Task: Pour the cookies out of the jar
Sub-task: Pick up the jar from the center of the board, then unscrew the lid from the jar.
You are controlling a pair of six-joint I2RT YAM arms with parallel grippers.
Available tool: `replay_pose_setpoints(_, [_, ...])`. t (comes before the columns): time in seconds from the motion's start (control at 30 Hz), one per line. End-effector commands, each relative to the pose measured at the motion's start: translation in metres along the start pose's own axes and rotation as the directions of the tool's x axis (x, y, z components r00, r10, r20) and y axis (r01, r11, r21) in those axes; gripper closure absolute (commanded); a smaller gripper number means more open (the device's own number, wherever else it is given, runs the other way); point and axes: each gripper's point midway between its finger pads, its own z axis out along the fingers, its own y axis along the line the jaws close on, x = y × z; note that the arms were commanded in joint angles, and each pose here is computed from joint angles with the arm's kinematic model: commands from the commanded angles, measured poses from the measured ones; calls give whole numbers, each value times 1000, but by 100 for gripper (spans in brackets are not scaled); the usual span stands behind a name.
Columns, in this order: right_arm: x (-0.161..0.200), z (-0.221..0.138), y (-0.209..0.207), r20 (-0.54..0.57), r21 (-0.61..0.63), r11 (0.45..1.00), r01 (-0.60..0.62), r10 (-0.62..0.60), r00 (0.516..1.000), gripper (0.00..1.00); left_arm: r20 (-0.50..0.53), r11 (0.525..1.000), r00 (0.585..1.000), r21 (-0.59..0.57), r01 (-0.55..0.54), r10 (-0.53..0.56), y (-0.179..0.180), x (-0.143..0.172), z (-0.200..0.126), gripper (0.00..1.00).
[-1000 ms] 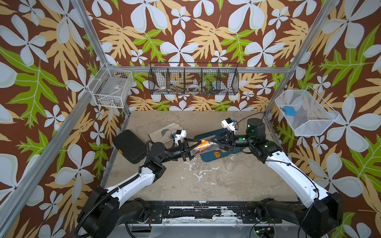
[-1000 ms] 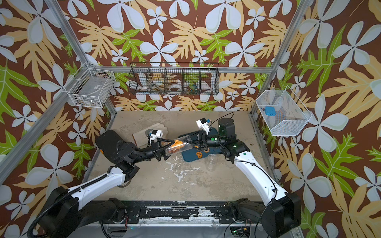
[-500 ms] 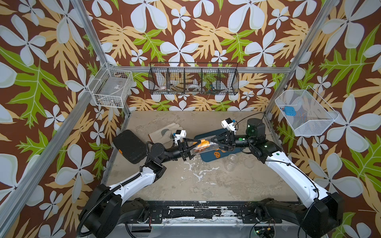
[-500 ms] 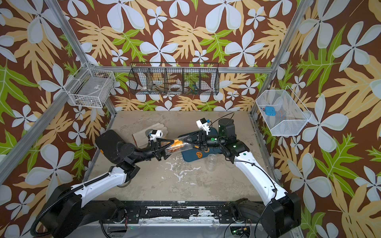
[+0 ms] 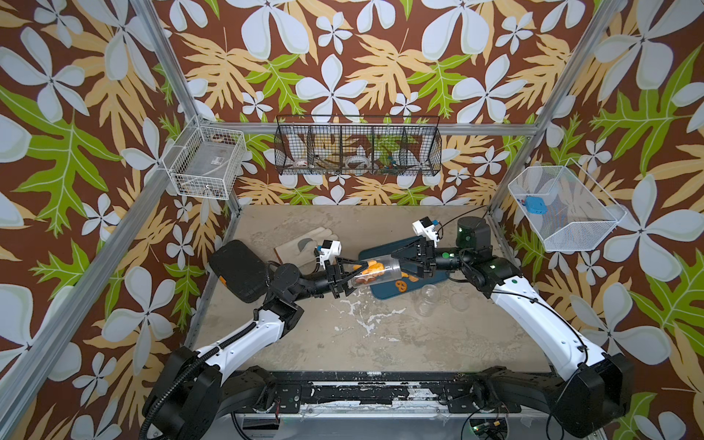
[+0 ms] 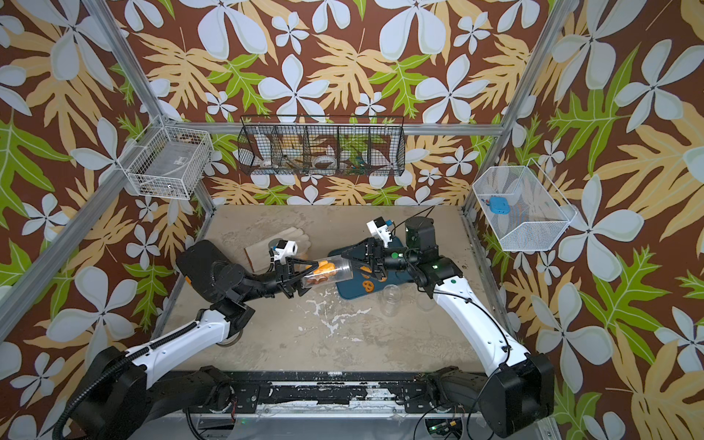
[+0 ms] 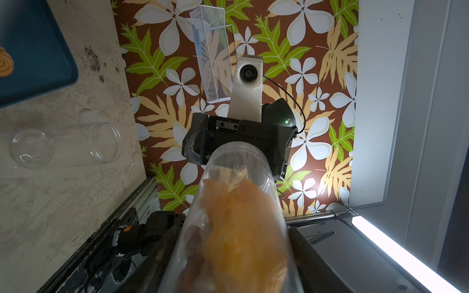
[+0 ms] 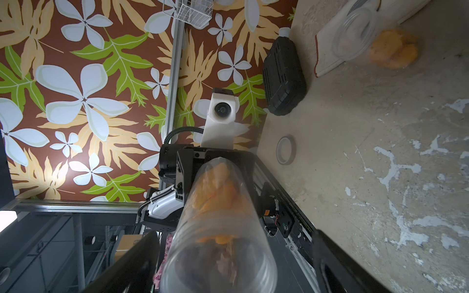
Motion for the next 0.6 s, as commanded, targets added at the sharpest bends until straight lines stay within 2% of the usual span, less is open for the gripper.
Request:
replay_pose_setpoints(0.0, [1,0,7,-15,-31,999,13,-14,1000,7,-45,999,998,15,-45,45,-6,5,-6,62])
replay_pose_setpoints(0.33, [18,16,22,-110,-98,995,21,-32,993,9,-85,998,994,-24,-65,63,-2,2,-14,65])
replay_pose_setpoints(0.57, [21,18,17,-122,-95,995,12,-24,992,15,-81,998,995,-27,-62,59,-1,1,-13,65])
